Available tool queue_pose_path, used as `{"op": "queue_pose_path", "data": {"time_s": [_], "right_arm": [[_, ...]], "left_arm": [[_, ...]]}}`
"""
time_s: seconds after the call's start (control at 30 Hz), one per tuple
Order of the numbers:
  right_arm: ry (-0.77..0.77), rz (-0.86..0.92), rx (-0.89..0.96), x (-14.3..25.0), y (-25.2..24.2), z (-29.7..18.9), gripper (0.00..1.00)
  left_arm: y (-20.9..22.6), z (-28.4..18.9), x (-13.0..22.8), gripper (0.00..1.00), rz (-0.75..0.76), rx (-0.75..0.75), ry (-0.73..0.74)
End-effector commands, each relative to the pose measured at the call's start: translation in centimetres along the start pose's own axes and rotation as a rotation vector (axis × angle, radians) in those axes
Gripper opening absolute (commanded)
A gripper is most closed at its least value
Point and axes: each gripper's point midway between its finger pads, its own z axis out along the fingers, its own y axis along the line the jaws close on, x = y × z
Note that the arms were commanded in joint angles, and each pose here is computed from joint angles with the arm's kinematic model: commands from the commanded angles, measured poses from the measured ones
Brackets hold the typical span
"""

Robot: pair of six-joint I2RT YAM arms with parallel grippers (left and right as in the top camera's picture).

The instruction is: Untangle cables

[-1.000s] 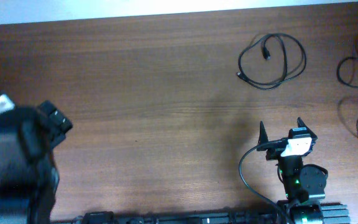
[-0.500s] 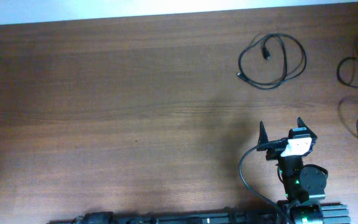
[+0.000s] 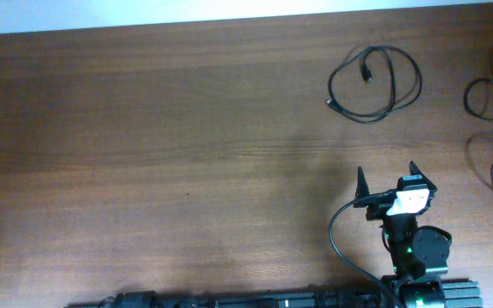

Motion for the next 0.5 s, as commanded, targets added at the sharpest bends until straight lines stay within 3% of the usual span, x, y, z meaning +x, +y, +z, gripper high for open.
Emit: {"op": "queue_pose_path", "data": {"time_s": [0.0,0.17,0.27,0.4,0.47], "right_arm": [[0.004,-0.007,-0.008,0.2,0.2,0.0,0.99],[0.004,-0.007,-0.008,0.2,0.2,0.0,0.99],[0.004,-0.007,-0.008,0.2,0.2,0.0,0.99],[0.004,-0.007,-0.008,0.2,0.2,0.0,0.99],[0.004,-0.007,-0.008,0.2,0.2,0.0,0.99]], "left_arm": [[-3.1,3.4,0.0,0.99,0.008,0.044,0.002],[-9.1,12.0,1.6,0.99,-0.026,0.132,-0.031],[-12.7,16.7,5.3,0.99,-0.032,0.245,-0.008],[-13.9,21.6,11.1,0.99,-0.019,0.277,0.016],[-15.9,22.3,12.7,0.99,0.104,0.396,-0.01]]}}
